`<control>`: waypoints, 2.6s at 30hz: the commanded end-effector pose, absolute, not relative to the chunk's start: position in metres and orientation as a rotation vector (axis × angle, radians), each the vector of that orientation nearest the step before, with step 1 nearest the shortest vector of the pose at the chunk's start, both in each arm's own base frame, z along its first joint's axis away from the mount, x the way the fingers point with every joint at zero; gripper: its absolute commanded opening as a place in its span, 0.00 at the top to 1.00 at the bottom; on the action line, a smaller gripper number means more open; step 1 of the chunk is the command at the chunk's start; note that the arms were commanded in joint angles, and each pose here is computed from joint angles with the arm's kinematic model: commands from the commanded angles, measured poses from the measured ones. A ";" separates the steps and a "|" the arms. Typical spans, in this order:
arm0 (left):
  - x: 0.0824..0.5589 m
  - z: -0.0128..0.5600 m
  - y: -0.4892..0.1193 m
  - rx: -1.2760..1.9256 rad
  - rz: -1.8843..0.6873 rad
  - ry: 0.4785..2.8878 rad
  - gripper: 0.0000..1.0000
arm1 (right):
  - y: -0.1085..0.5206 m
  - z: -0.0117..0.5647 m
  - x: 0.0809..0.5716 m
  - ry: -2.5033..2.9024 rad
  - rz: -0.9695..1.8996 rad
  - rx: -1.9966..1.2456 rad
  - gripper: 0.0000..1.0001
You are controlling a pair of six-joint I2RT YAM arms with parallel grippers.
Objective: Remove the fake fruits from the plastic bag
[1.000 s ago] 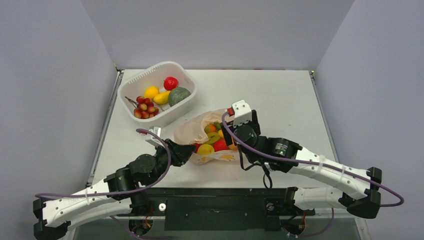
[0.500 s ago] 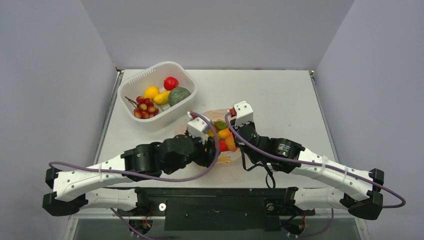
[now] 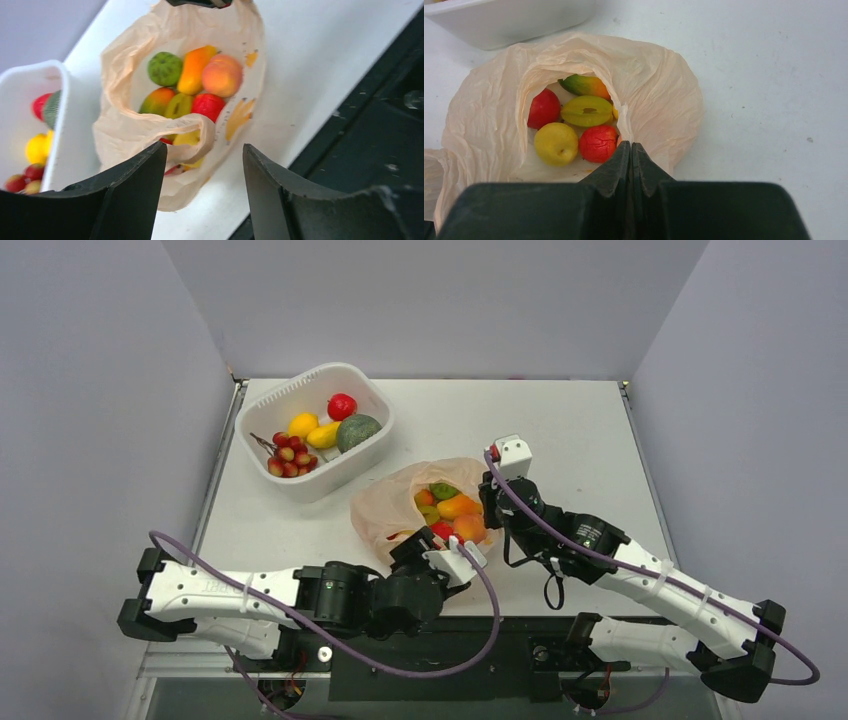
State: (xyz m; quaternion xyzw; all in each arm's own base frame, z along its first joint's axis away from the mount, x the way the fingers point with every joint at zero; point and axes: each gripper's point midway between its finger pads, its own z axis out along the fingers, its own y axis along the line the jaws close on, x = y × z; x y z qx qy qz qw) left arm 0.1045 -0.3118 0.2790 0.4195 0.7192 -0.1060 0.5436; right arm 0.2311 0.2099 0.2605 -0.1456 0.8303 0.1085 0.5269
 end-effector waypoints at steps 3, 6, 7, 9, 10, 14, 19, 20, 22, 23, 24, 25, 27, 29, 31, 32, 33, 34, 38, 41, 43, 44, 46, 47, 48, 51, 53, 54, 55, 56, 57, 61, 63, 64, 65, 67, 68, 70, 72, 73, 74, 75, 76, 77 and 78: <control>0.134 0.291 -0.303 0.921 0.091 1.633 0.44 | 0.218 0.270 0.229 1.956 0.361 -0.325 1.00; 0.152 0.284 -0.301 0.869 0.153 1.676 0.44 | 0.217 0.268 0.229 1.960 0.355 -0.325 1.00; 0.157 0.284 -0.300 0.829 0.145 1.698 0.51 | 0.217 0.268 0.229 1.960 0.353 -0.324 1.00; 0.174 0.285 -0.293 0.724 0.144 1.759 0.78 | 0.216 0.267 0.231 1.963 0.342 -0.318 1.00; 0.186 0.284 -0.284 0.674 0.168 1.793 0.89 | 0.213 0.267 0.234 1.965 0.334 -0.301 1.00; 0.221 0.299 -0.282 0.407 -0.128 1.941 1.00 | 0.198 0.273 0.252 1.980 0.325 -0.197 1.00; 0.285 0.358 -0.253 -0.033 -0.675 1.840 1.00 | 0.164 0.309 0.302 1.977 0.463 0.070 1.00; 0.289 0.373 -0.258 -0.046 -0.794 1.788 1.00 | 0.169 0.324 0.305 1.968 0.573 0.086 1.00; 0.311 0.403 -0.242 -0.158 -0.961 1.691 1.00 | 0.159 0.340 0.326 1.958 0.665 0.168 1.00; 0.330 0.410 -0.222 -0.265 -1.010 1.659 1.00 | 0.145 0.348 0.337 1.939 0.672 0.219 1.00; 0.329 0.426 -0.227 -0.234 -1.128 1.619 1.00 | 0.148 0.361 0.341 1.925 0.737 0.226 1.00; 0.343 0.445 -0.211 -0.312 -1.200 1.541 1.00 | 0.137 0.368 0.347 1.909 0.741 0.264 1.00; 0.344 0.464 -0.202 -0.316 -1.322 1.479 1.00 | 0.128 0.384 0.352 1.881 0.796 0.299 1.00; 0.338 0.471 -0.198 -0.298 -1.378 1.463 1.00 | 0.123 0.392 0.349 1.862 0.821 0.305 1.00; 0.333 0.454 -0.196 -0.298 -1.366 1.500 1.00 | 0.118 0.386 0.342 1.865 0.802 0.301 1.00; 0.330 0.447 -0.195 -0.297 -1.358 1.515 1.00 | 0.118 0.372 0.334 1.887 0.794 0.297 1.00; 0.325 0.427 -0.195 -0.307 -1.356 1.561 1.00 | 0.117 0.345 0.330 1.942 0.782 0.312 1.00; 0.321 0.416 -0.194 -0.310 -1.353 1.585 1.00 | 0.114 0.340 0.320 1.938 0.769 0.301 1.00; 0.287 0.337 -0.192 -0.301 -1.323 1.757 1.00 | 0.113 0.271 0.287 2.055 0.743 0.289 1.00; 0.261 0.270 -0.177 -0.344 -1.190 1.938 1.00 | 0.122 0.232 0.257 2.120 0.758 0.234 1.00; 0.245 0.258 -0.164 -0.289 -1.079 1.968 1.00 | 0.127 0.221 0.242 2.130 0.758 0.194 1.00; 0.235 0.253 -0.159 -0.288 -1.050 1.995 1.00 | 0.133 0.220 0.237 2.128 0.771 0.164 1.00; 0.225 0.254 -0.153 -0.246 -1.000 2.017 0.90 | 0.142 0.223 0.228 2.097 0.796 0.123 1.00; 0.222 0.264 -0.153 -0.197 -0.995 2.008 0.79 | 0.143 0.225 0.225 2.078 0.801 0.116 1.00; 0.216 0.262 -0.155 -0.176 -0.998 2.043 0.68 | 0.147 0.228 0.223 2.063 0.814 0.095 1.00; 0.208 0.290 -0.154 -0.091 -0.980 2.029 0.62 | 0.149 0.238 0.221 2.026 0.828 0.071 1.00; 0.203 0.309 -0.151 -0.055 -0.960 2.015 0.60 | 0.150 0.243 0.221 2.013 0.829 0.060 1.00; 0.200 0.325 -0.150 -0.041 -0.957 1.999 0.59 | 0.150 0.245 0.221 2.009 0.829 0.057 1.00; 0.198 0.334 -0.150 -0.018 -0.952 1.983 0.58 | 0.151 0.247 0.222 2.006 0.833 0.053 1.00; 0.195 0.352 -0.150 0.004 -0.961 1.956 0.57 | 0.152 0.248 0.222 2.006 0.836 0.050 1.00; 0.194 0.361 -0.152 0.020 -0.968 1.944 0.56 | 0.152 0.247 0.223 2.010 0.837 0.050 1.00; 0.190 0.400 -0.170 0.107 -1.039 1.896 0.55 | 0.155 0.245 0.224 2.016 0.842 0.048 1.00; 0.188 0.407 -0.186 0.159 -1.048 1.882 0.56 | 0.156 0.245 0.224 2.017 0.847 0.052 1.00; 0.196 0.410 -0.189 0.137 -1.002 1.878 0.56 | 0.156 0.245 0.224 2.016 0.849 0.058 1.00; 0.186 0.408 -0.213 0.223 -1.037 1.892 0.57 | 0.156 0.245 0.224 2.015 0.850 0.058 1.00; 0.177 0.406 -0.252 0.321 -1.015 1.893 0.57 | 0.157 0.245 0.224 2.014 0.853 0.061 1.00; 0.184 0.411 -0.256 0.309 -0.928 1.867 0.58 | 0.157 0.245 0.224 2.013 0.852 0.063 1.00; 0.182 0.401 -0.287 0.356 -0.772 1.870 0.66 | 0.157 0.247 0.223 2.009 0.850 0.062 1.00; 0.175 0.384 -0.317 0.421 -0.667 1.880 0.82 | 0.155 0.248 0.221 2.010 0.842 0.067 1.00; 0.177 0.368 -0.333 0.433 -0.611 1.896 0.93 | 0.154 0.248 0.221 2.010 0.838 0.071 1.00; 0.179 0.360 -0.339 0.416 -0.598 1.910 0.98 | 0.153 0.248 0.220 2.007 0.832 0.076 1.00; 0.188 0.344 -0.346 0.389 -0.546 1.919 1.00 | 0.152 0.248 0.220 2.007 0.828 0.081 1.00; 0.190 0.335 -0.350 0.372 -0.532 1.927 1.00 | 0.151 0.249 0.219 2.003 0.829 0.085 1.00; 0.196 0.319 -0.355 0.357 -0.502 1.932 1.00 | 0.151 0.247 0.218 2.004 0.829 0.091 1.00; 0.200 0.312 -0.356 0.333 -0.494 1.936 1.00 | 0.151 0.247 0.217 2.001 0.832 0.090 1.00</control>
